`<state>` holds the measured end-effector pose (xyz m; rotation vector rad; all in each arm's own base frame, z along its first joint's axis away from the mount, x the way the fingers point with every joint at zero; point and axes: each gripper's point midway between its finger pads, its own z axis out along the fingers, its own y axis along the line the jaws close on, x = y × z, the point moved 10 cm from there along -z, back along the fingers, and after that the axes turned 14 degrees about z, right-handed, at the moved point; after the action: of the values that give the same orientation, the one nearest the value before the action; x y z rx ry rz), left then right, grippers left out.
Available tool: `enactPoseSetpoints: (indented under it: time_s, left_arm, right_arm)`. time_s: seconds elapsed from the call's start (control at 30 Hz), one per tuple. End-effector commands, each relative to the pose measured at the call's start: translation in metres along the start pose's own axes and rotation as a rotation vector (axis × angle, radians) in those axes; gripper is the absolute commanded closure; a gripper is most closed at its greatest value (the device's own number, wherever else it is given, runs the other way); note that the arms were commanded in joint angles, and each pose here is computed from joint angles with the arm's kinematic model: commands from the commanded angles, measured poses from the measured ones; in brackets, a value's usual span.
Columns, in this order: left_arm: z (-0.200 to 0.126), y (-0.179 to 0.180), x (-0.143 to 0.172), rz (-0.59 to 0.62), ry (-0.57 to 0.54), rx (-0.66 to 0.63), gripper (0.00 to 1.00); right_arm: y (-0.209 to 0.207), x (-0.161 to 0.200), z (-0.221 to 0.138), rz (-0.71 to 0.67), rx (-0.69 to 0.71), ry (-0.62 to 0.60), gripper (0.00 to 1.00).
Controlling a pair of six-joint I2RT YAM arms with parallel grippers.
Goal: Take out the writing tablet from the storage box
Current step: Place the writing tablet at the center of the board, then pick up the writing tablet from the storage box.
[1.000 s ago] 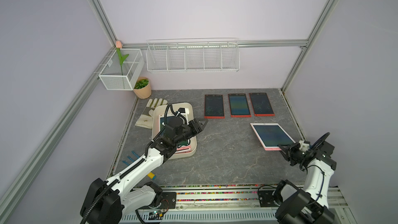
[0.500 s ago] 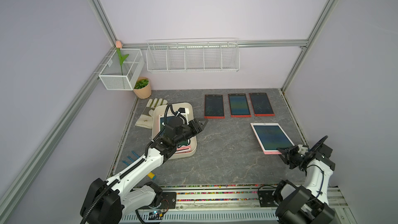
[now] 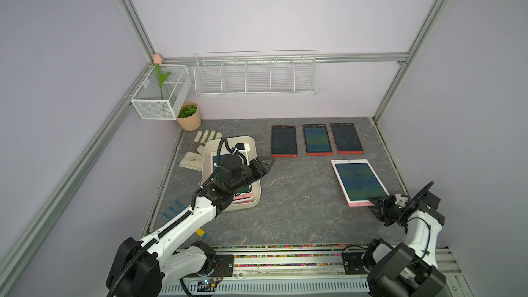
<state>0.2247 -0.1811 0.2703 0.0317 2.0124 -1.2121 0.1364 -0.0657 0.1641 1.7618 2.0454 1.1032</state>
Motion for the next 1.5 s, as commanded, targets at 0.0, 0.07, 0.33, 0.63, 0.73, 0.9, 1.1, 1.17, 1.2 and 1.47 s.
enactPoseSetpoints:
  time_s: [0.0, 0.07, 0.33, 0.63, 0.73, 0.9, 1.1, 1.17, 1.2, 1.47]
  left_arm:
    - [-0.005, 0.0, 0.0, 0.008, -0.011, 0.006, 0.42]
    - [-0.005, 0.0, 0.0, 0.009, -0.013, 0.007, 0.42]
    - [-0.005, 0.001, -0.001, 0.011, -0.011, 0.001, 0.42]
    - [-0.031, 0.023, -0.009, 0.028, -0.022, -0.153, 0.42]
    - [-0.049, 0.037, -0.014, 0.036, -0.038, -0.258, 0.41]
    - [-0.071, 0.064, -0.018, 0.027, -0.039, -0.416, 0.4]
    - [-0.08, 0.105, -0.018, -0.019, -0.019, -0.593, 0.39]
    - [-0.081, 0.119, -0.018, -0.029, -0.003, -0.653, 0.39]
    - [-0.082, 0.127, -0.019, -0.037, 0.009, -0.685, 0.39]
    - [-0.08, 0.145, -0.034, 0.023, 0.056, -0.878, 0.4]
  right_arm:
    - [-0.002, -0.001, 0.001, -0.014, 0.012, 0.007, 0.61]
    - [-0.003, -0.001, 0.001, -0.012, 0.017, 0.005, 0.61]
    - [-0.003, 0.0, -0.001, -0.013, 0.018, -0.002, 0.6]
    - [0.001, -0.002, 0.0, -0.029, 0.0, 0.006, 0.56]
    - [0.004, -0.003, -0.002, -0.045, 0.004, -0.008, 0.55]
    - [0.02, 0.0, -0.01, -0.128, 0.046, -0.056, 0.52]
    - [0.049, 0.016, -0.006, -0.281, 0.123, -0.077, 0.46]
    - [0.058, 0.023, 0.001, -0.347, 0.165, -0.07, 0.46]
    - [0.062, 0.028, 0.006, -0.386, 0.181, -0.065, 0.46]
    - [0.097, 0.088, 0.035, -0.719, 0.252, 0.033, 0.43]
